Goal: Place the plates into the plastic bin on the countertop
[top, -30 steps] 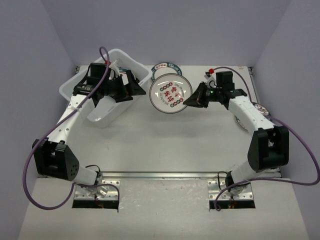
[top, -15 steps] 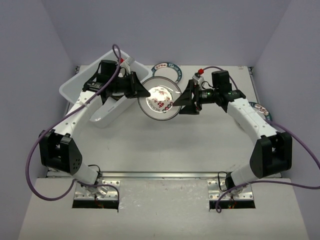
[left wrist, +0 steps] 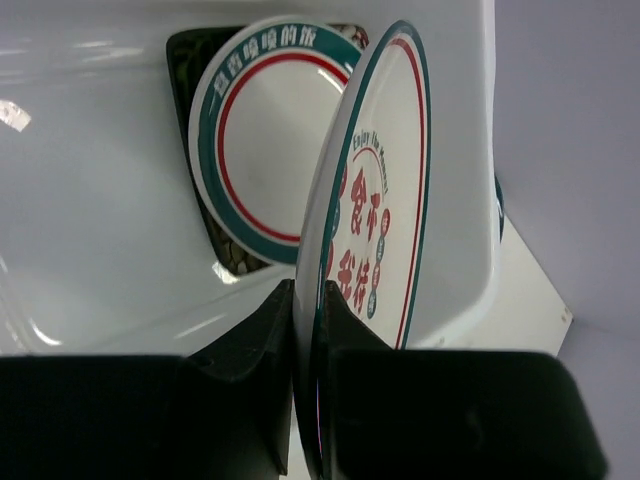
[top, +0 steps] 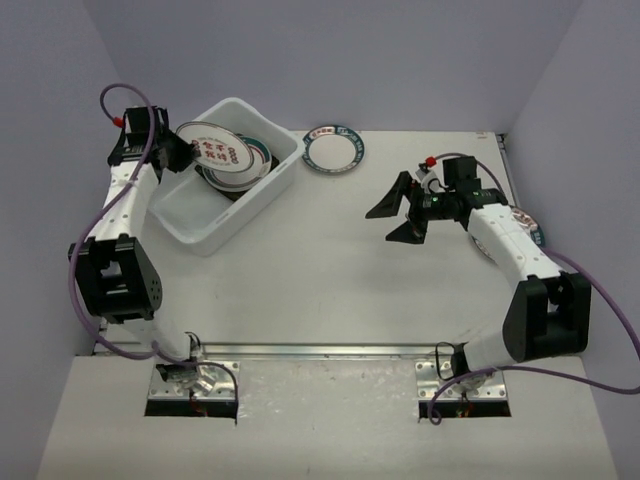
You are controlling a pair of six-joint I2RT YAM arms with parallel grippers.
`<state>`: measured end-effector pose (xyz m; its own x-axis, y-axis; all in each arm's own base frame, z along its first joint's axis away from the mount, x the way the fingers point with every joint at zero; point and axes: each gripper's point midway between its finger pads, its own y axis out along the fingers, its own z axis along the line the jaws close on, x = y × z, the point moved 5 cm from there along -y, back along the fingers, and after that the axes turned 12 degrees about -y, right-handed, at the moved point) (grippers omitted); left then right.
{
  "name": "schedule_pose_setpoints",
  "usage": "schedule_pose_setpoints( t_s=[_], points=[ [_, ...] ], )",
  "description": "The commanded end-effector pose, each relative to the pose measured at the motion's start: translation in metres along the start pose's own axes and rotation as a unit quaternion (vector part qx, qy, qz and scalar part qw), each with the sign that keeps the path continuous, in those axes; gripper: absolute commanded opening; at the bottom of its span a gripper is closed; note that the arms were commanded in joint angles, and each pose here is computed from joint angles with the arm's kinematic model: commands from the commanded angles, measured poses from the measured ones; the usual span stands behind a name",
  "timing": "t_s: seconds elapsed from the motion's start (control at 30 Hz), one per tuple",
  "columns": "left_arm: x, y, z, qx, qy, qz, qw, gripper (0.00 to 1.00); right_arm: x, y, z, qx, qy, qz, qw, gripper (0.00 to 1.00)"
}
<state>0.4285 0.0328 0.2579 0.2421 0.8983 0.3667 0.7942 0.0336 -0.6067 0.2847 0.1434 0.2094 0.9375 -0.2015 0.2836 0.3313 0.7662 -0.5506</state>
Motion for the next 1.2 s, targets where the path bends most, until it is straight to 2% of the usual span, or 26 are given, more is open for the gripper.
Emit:
schedule_pose_setpoints(
  t_s=[0.0, 0.03, 0.13, 0.17, 0.2, 0.23, 0.27, 0.3, 0.47, 0.67, 0.87, 1.0, 1.07, 1.17],
  points=[
    [0.014, 0.059, -0.022, -0.004, -0.017, -0.014, 1.000, 0.00, -0.016, -0.002, 0.005, 0.039, -0.014, 0.028, 0.999, 0.99],
    [0.011, 0.072, -0.021, 0.000, -0.018, 0.002, 1.000, 0.03, -0.017, -0.002, 0.004, 0.040, -0.017, 0.030, 0.999, 0.99],
    [0.010, 0.095, -0.034, 0.000, -0.018, 0.030, 0.999, 0.30, -0.017, -0.004, 0.004, 0.036, -0.040, 0.023, 0.998, 0.99],
    [0.010, 0.100, -0.037, -0.002, -0.018, 0.034, 0.999, 0.42, -0.016, -0.004, 0.004, 0.035, -0.045, 0.021, 0.998, 0.99],
    [0.004, 0.108, -0.034, 0.007, -0.019, 0.048, 0.999, 0.61, -0.014, -0.005, 0.004, 0.029, -0.051, 0.016, 0.998, 0.99],
    [0.004, 0.107, -0.036, 0.010, -0.019, 0.048, 0.999, 0.74, -0.013, -0.005, 0.003, 0.025, -0.056, 0.014, 0.998, 0.99],
    [-0.001, 0.111, -0.038, 0.019, -0.007, 0.052, 0.998, 0.92, -0.009, -0.006, 0.004, 0.019, -0.065, 0.007, 0.998, 0.99],
    [-0.002, 0.111, -0.040, 0.023, -0.001, 0.052, 0.998, 1.00, -0.007, -0.006, 0.004, 0.016, -0.069, 0.007, 0.997, 0.99],
    [-0.026, 0.110, -0.020, 0.079, 0.030, 0.081, 0.993, 1.00, 0.009, 0.002, -0.006, -0.019, -0.068, 0.000, 0.998, 0.99],
    [-0.040, 0.098, 0.027, 0.157, 0.056, 0.094, 0.982, 1.00, 0.039, 0.031, -0.053, -0.135, -0.021, -0.009, 0.991, 0.99],
    [-0.045, 0.087, 0.044, 0.174, 0.075, 0.119, 0.975, 1.00, 0.082, 0.074, -0.075, -0.122, 0.004, -0.036, 0.992, 0.99],
    [-0.033, 0.058, 0.012, 0.125, 0.088, 0.104, 0.983, 1.00, 0.116, 0.114, -0.095, -0.074, 0.018, -0.083, 0.994, 0.99],
    [-0.023, 0.030, -0.015, 0.079, 0.106, 0.082, 0.988, 1.00, 0.127, 0.136, -0.111, -0.060, 0.038, -0.096, 0.993, 0.99],
    [-0.014, -0.031, -0.055, -0.008, 0.125, 0.051, 0.991, 1.00, 0.156, 0.156, -0.123, -0.048, 0.060, -0.157, 0.985, 0.99]
  ],
)
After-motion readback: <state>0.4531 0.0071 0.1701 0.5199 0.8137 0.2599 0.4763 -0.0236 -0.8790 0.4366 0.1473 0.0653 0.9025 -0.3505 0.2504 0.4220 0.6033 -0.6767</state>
